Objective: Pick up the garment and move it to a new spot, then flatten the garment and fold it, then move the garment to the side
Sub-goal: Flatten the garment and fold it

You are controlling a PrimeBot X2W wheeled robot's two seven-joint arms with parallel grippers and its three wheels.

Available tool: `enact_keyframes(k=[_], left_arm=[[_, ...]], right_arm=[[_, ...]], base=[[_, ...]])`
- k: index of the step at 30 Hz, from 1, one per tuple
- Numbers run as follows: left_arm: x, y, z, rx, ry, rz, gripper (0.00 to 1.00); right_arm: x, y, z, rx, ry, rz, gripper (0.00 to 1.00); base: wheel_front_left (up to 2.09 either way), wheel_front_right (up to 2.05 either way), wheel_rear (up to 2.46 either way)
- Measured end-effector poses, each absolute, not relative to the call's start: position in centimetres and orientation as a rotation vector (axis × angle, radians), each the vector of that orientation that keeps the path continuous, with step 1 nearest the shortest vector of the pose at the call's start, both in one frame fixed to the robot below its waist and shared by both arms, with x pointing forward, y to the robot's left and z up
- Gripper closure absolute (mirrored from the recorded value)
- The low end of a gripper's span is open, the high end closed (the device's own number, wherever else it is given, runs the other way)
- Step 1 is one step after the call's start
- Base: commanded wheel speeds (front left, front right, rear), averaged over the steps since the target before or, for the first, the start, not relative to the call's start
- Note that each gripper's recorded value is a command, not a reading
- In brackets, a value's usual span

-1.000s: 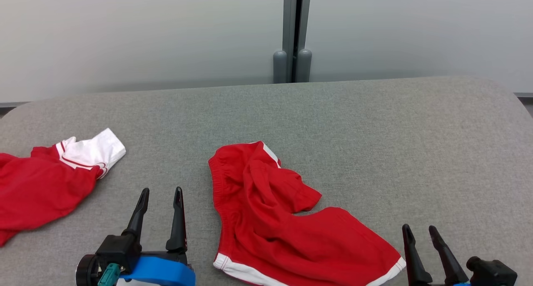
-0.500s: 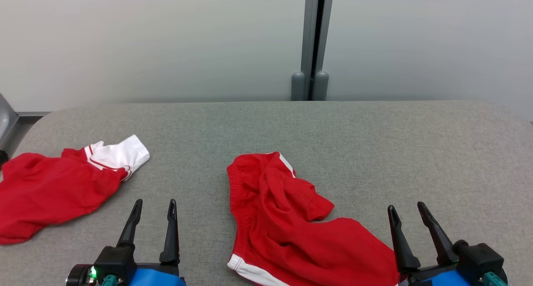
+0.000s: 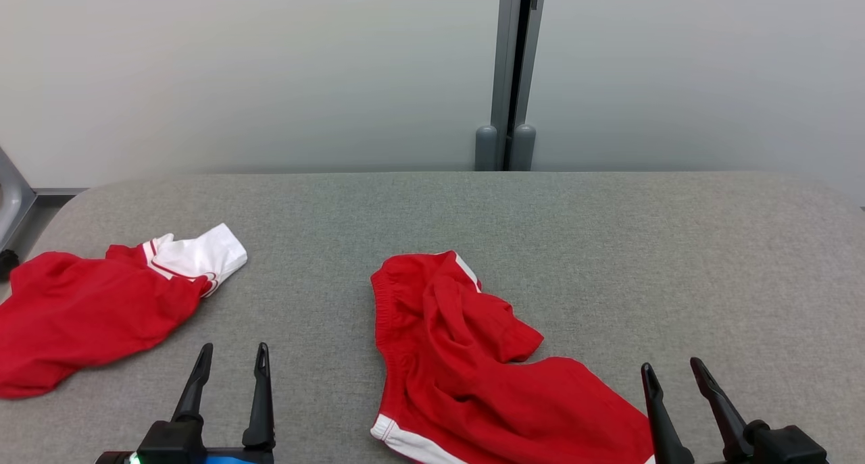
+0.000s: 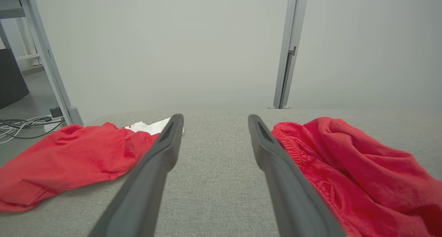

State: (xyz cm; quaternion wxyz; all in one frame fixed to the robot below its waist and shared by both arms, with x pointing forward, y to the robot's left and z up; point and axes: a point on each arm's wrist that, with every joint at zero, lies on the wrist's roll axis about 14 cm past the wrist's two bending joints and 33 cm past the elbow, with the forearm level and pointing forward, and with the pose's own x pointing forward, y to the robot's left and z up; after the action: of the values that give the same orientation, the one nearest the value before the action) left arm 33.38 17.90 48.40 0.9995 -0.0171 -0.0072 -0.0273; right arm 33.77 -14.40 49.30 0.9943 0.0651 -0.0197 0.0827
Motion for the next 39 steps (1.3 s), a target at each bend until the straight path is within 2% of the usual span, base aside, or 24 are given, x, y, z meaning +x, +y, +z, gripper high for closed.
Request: enact_keyframes(k=[17,27,39], left_arm=[[33.5,16.6,47.9,-0.047,0.001,-0.091,0.00],[34.0,11.0,46.3,-0.075,0.063,-0.269,0.00],[32.5,6.3,40.5,-0.082,0.271,-0.445,0.00]], right_arm=[[33.7,-15.5,48.2,0.120,-0.006,0.132,0.00],[33.5,-17.9,43.9,0.093,0.130,0.056,0.00],[33.5,-18.0,39.3,0.135,0.287,0.029,0.00]], base=[[0.00,0.00,0.00],[0.00,0.00,0.00],[0.00,0.00,0.00]])
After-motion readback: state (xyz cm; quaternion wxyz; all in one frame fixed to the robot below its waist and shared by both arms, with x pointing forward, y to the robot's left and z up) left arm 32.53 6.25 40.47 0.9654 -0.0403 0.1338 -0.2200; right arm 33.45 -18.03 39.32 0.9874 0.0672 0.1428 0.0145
